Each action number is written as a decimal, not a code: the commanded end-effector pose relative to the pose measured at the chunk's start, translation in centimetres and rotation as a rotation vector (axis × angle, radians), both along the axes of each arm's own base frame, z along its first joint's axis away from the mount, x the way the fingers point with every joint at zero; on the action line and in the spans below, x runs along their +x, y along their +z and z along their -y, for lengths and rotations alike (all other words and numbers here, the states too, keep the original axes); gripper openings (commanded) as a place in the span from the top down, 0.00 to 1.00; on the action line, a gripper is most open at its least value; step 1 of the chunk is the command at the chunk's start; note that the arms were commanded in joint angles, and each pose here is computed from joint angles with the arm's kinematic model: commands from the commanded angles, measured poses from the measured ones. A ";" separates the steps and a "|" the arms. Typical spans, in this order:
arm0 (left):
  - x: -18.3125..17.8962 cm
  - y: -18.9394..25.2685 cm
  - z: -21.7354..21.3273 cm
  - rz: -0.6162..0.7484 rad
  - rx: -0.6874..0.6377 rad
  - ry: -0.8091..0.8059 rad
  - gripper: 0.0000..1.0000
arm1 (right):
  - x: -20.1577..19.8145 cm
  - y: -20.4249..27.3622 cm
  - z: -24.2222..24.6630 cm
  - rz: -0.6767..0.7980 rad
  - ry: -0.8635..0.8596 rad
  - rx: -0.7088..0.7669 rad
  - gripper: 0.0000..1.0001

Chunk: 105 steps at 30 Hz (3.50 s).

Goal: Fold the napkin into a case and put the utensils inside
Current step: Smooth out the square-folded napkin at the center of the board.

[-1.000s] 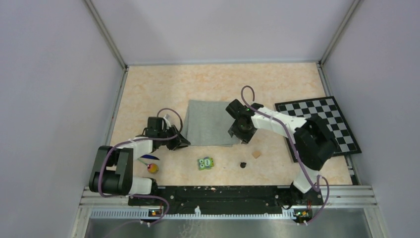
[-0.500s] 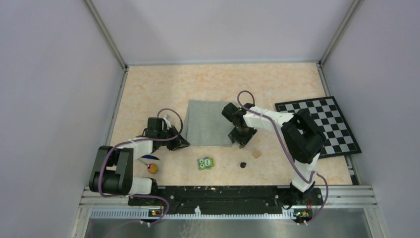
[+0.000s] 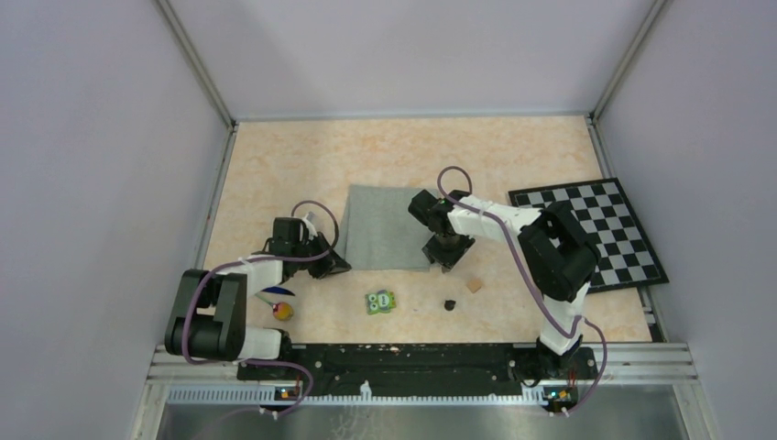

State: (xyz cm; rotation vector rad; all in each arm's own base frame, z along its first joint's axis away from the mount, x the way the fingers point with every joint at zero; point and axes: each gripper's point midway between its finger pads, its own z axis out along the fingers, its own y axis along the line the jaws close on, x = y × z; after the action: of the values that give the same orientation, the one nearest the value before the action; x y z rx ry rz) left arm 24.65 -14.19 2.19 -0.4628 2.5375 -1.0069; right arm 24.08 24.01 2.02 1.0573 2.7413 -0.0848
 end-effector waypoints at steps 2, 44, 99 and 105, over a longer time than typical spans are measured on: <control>0.2 0.0 0.0 0.031 0.002 -0.012 0.88 | 0.6 0.2 -0.9 0.035 -0.013 0.019 0.60; 5.5 7.3 -0.9 0.173 0.012 -0.031 1.00 | 4.1 6.2 -6.3 0.404 0.119 0.443 1.00; 3.4 -1.5 -5.1 -0.123 0.095 0.096 1.00 | 19.1 4.7 -22.8 0.752 0.973 0.726 0.59; 3.7 -1.4 -5.2 -0.120 0.091 0.093 1.00 | 22.7 3.1 -21.2 0.784 0.906 0.701 0.58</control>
State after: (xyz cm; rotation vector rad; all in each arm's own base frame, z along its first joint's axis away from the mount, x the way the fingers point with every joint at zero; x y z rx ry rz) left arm 28.11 -10.15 2.11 -0.6078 2.6061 -0.9464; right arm 43.51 45.30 4.68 -0.2141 2.2914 1.1782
